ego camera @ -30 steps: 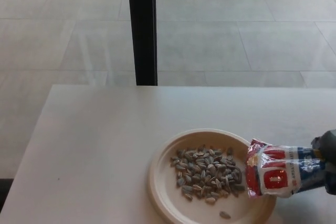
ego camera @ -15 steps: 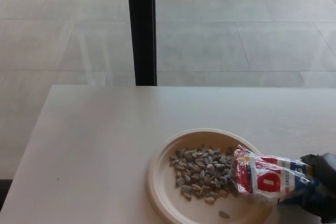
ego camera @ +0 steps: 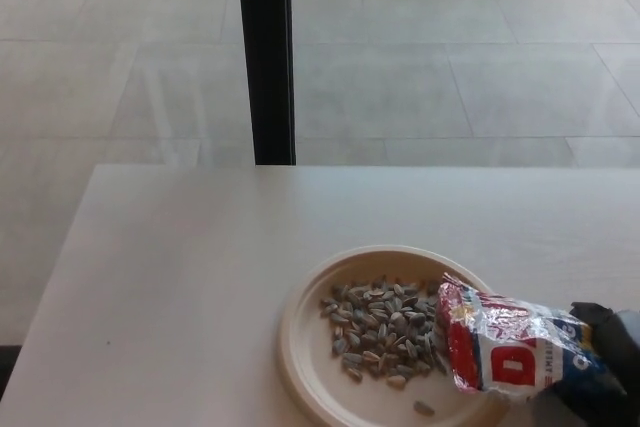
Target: The robot uses its right hand to pick up a bag of sunflower seeds kept in the middle of the desk and tilts it over a plate kept next to it to pour out a few seeds and then puts the bag of seeds back on the desk
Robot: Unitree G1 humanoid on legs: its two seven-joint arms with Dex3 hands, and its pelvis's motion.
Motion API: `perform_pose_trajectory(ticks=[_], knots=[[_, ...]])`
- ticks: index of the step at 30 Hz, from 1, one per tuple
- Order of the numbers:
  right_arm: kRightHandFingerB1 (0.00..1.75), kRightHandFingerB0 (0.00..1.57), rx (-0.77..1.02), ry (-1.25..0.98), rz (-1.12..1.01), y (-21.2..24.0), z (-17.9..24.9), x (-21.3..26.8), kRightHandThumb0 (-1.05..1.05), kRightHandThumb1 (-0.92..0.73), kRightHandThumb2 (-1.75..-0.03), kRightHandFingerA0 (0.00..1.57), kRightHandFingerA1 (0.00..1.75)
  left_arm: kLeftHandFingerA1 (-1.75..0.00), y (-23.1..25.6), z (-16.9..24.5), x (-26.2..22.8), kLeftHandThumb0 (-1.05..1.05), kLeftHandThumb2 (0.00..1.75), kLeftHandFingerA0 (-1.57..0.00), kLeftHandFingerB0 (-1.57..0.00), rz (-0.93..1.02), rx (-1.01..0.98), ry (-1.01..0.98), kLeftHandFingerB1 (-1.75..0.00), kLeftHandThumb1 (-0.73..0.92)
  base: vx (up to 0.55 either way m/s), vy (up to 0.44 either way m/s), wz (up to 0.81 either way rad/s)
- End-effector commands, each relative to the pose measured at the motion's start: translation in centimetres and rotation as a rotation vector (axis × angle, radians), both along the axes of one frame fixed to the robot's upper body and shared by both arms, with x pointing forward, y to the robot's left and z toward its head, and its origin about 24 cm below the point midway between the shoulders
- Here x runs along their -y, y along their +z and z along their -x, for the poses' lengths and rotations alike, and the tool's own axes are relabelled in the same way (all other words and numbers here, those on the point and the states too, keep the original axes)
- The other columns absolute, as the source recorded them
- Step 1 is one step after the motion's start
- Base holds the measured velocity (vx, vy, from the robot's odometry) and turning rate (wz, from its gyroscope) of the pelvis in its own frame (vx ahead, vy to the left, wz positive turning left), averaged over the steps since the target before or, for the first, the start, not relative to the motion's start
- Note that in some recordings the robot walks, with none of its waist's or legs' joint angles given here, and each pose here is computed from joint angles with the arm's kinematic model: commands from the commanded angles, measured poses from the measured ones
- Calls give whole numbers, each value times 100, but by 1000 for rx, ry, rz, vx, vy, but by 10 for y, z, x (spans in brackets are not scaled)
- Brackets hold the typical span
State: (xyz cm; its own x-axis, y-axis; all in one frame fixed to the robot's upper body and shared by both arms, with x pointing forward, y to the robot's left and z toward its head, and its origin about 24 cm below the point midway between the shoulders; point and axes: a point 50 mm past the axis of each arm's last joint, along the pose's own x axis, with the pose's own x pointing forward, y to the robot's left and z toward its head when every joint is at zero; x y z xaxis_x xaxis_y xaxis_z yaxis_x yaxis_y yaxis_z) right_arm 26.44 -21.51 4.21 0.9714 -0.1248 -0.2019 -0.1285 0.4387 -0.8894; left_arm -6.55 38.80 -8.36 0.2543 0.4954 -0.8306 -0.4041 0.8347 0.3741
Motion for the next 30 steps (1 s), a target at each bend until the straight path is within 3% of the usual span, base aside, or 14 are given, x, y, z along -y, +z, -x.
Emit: perform_pose_trajectory(ticks=[1,3,5,6,7,11,12,14,15,17,19,25,26,30], knots=[[111,87,178,-132,-125,-25,13,9,-32,-63,-92,93,163,-72,2,11,1,-89,123,-43,-30,-20,-18,7,-62,71,0,0,0],[102,90,185,-161,-144,-28,15,10,-33,-64,-91,94,156,-71,1,11,1,-88,76,-38,-31,-12,-15,18,-59,90,0,0,0],[104,91,201,-166,-160,-27,15,9,-32,-63,-92,94,154,-74,1,11,3,-92,80,-43,-32,-21,-12,6,-60,86,0,0,0],[100,91,201,-173,-173,-28,15,7,-32,-65,-91,93,153,-74,1,12,3,-87,122,-45,-28,-22,-14,8,-62,68,0,0,0],[84,87,209,-170,-170,-29,15,7,-31,-66,-88,94,150,-73,1,12,3,-90,82,-42,-30,-22,-17,-6,-59,88,0,0,0],[50,56,198,-166,-179,-37,15,2,-37,-75,-65,87,144,-75,1,13,4,-85,77,-47,-34,-27,-15,-9,-60,90,0,0,0],[36,30,166,-153,-194,-40,15,1,-44,-72,-62,73,92,-74,0,13,5,-87,122,-46,-31,-20,-25,-4,-62,72,0,0,0],[23,10,115,-123,-129,-44,16,-1,-58,-72,-64,23,60,-73,0,14,6,-87,77,-43,-34,-20,-15,-12,-60,89,0,0,0],[25,1,85,-117,-73,-47,16,-2,-68,-54,-93,2,43,-73,1,14,6,-88,123,-45,-34,-29,-24,-26,-64,70,0,0,0],[0,0,31,-122,-53,-47,14,-6,-97,-62,-90,0,14,-72,0,14,6,-85,76,-44,-35,-29,-21,-14,-60,90,0,0,0],[0,0,8,-115,-54,-48,14,-7,-83,-63,-72,0,0,-71,0,14,6,-83,77,-43,-34,-23,-15,-4,-59,90,0,0,0],[0,0,-84,-104,-24,-45,15,-1,-99,-60,-72,0,0,-73,-1,13,6,-85,78,-44,-35,-22,-17,-2,-60,90,0,0,0],[0,0,-95,-106,-25,-45,16,1,-100,-64,-60,0,0,-73,0,13,6,-88,123,-44,-33,-21,-16,-8,-63,70,0,0,0],[0,0,-145,-102,-18,-41,20,12,-101,-56,-76,0,0,-72,-1,11,6,-86,78,-42,-34,-23,-14,-7,-60,89,0,0,0]])
